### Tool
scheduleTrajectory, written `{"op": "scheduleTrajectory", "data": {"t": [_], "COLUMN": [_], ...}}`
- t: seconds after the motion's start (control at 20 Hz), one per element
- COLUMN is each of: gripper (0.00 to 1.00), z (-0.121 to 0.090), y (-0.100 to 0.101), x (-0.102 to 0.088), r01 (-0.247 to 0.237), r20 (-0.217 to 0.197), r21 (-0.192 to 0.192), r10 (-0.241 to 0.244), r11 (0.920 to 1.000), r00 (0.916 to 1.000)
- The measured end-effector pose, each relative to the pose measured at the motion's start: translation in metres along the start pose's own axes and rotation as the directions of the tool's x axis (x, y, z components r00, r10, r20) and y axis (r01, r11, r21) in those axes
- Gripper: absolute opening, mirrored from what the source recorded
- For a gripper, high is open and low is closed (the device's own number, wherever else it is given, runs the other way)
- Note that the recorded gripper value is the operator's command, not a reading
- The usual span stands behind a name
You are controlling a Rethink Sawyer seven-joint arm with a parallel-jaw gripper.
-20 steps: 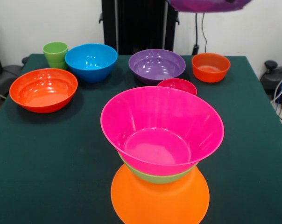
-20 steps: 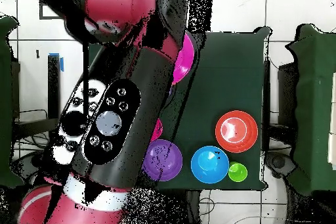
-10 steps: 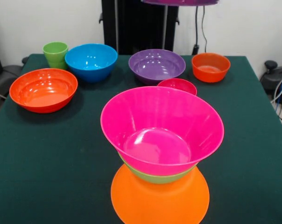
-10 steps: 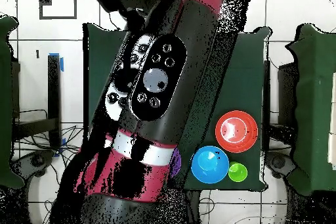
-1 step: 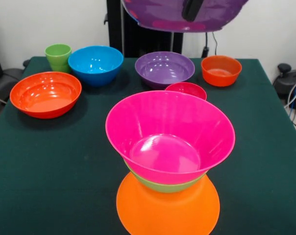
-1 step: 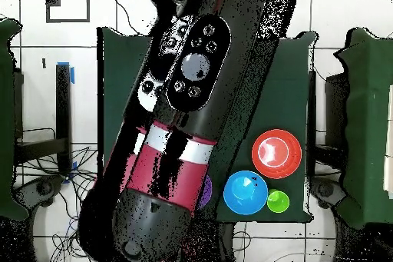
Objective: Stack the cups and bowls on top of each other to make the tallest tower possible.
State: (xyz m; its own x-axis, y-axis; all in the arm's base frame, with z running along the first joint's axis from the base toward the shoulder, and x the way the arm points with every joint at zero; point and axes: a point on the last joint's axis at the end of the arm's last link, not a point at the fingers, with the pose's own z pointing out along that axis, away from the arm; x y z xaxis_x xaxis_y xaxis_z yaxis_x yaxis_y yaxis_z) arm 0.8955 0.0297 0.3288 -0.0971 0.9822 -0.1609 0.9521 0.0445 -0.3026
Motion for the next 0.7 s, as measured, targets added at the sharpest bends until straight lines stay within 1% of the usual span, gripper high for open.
{"op": "scheduleTrajectory", "data": {"t": [0.2, 0.4, 0.5, 0.7], "gripper": [0.00, 0.00, 0.00, 0.00], "z": [0.002, 0.002, 0.002, 0.003], "y": [0.012, 0.021, 0.024, 0.032], "x": [-0.003, -0.002, 0.000, 0.009], "r01": [-0.027, -0.045, -0.051, -0.060], "r20": [-0.002, 0.004, 0.009, 0.028], "r21": [-0.002, -0.007, -0.009, -0.013], "r10": [0.027, 0.045, 0.051, 0.060], "r11": [0.9996, 0.9990, 0.9987, 0.9981], "r00": [0.9996, 0.9990, 0.9987, 0.9978]}}
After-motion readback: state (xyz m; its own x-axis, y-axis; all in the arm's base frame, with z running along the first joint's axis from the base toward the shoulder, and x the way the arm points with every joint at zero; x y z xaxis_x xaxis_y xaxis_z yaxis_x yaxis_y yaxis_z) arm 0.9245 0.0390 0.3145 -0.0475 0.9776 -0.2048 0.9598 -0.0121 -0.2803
